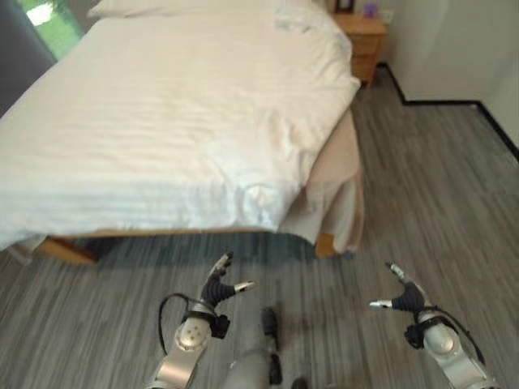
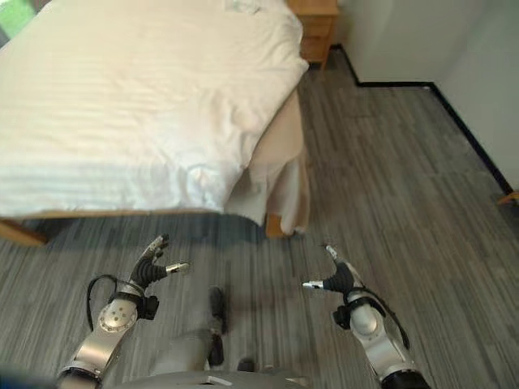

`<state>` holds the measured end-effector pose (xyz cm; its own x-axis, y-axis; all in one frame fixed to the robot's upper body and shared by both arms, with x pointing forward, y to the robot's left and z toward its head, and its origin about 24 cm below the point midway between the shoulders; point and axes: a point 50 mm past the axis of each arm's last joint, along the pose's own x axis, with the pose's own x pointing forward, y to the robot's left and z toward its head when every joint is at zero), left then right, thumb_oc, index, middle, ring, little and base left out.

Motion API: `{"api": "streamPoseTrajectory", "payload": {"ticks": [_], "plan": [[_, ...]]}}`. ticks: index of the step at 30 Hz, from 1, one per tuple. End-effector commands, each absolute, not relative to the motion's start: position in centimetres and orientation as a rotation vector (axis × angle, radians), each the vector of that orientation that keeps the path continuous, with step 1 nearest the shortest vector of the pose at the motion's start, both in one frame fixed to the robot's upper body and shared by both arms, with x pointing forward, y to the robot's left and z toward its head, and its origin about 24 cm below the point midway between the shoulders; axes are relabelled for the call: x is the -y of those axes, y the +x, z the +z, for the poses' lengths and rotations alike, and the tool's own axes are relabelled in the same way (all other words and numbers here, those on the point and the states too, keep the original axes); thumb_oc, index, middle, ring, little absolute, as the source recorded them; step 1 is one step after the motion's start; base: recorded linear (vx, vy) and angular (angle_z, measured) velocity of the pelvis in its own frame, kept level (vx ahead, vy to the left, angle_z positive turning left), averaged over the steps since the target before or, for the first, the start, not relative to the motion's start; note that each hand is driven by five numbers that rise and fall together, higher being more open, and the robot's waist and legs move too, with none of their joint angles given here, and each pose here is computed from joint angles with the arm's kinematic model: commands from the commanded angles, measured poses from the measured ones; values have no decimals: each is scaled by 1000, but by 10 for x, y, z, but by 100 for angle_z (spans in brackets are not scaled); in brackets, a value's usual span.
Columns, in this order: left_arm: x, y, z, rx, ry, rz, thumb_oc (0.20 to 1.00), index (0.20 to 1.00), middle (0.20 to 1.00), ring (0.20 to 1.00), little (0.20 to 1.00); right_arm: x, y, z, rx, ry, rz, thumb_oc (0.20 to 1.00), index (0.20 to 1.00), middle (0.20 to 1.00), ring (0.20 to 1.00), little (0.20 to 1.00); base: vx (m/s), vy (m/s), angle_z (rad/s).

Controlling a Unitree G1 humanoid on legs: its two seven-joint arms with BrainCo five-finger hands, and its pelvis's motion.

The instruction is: Making the bed.

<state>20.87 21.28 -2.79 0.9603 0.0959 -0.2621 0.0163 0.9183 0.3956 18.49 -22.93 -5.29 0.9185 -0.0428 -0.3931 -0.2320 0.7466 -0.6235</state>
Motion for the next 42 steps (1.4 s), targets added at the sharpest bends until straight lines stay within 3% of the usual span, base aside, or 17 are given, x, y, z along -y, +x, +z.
{"api": "streamPoseTrajectory", "payload": {"ticks": [1, 7, 8, 12, 20, 33, 39, 40, 41, 42], "plan": [[-238, 240, 23, -38, 475, 283, 1000, 1000, 1000, 1000, 1000, 243, 201, -31, -296, -778, 16, 1000, 1000, 1000, 1000, 1000, 239, 32, -62], [-281, 263, 70, 121, 614, 552, 1000, 1000, 1000, 1000, 1000, 254, 182, -54, -433, -722, -26, 1000, 1000, 1000, 1000, 1000, 190, -63, 30], [-305, 266, 93, 175, 705, 695, 1000, 1000, 1000, 1000, 1000, 260, 166, -67, -513, -738, -9, 1000, 1000, 1000, 1000, 1000, 222, -57, 69], [-342, 262, 128, 231, 825, 888, 1000, 1000, 1000, 1000, 1000, 288, 139, -72, -623, -791, -23, 1000, 1000, 1000, 1000, 1000, 204, -41, 17], [-375, 284, 174, 194, 1020, 906, 1000, 1000, 1000, 1000, 1000, 314, 136, -62, -663, -844, -21, 1000, 1000, 1000, 1000, 1000, 121, 15, -1], [-383, 338, 213, -48, 1277, 939, 1000, 1000, 1000, 1000, 1000, 295, 177, -48, -497, -896, 38, 1000, 1000, 1000, 1000, 1000, -74, -12, -10], [-408, 328, 216, -265, 1393, 937, 1000, 1000, 1000, 1000, 1000, 281, 189, -42, -423, -808, 29, 1000, 1000, 1000, 1000, 1000, -11, -23, -6], [-410, 326, 202, -303, 1300, 906, 592, 592, 592, 592, 592, 272, 190, -44, -413, -758, 39, 1000, 1000, 1000, 1000, 1000, -7, -18, -15], [-408, 328, 202, -280, 1233, 905, 592, 592, 592, 592, 592, 269, 189, -46, -415, -744, 46, 1000, 1000, 1000, 1000, 1000, -2, -23, -17], [-404, 332, 207, -239, 1177, 900, 200, 200, 200, 200, 200, 267, 188, -49, -426, -741, 54, 1000, 1000, 1000, 1000, 1000, 17, -20, -26]]}}
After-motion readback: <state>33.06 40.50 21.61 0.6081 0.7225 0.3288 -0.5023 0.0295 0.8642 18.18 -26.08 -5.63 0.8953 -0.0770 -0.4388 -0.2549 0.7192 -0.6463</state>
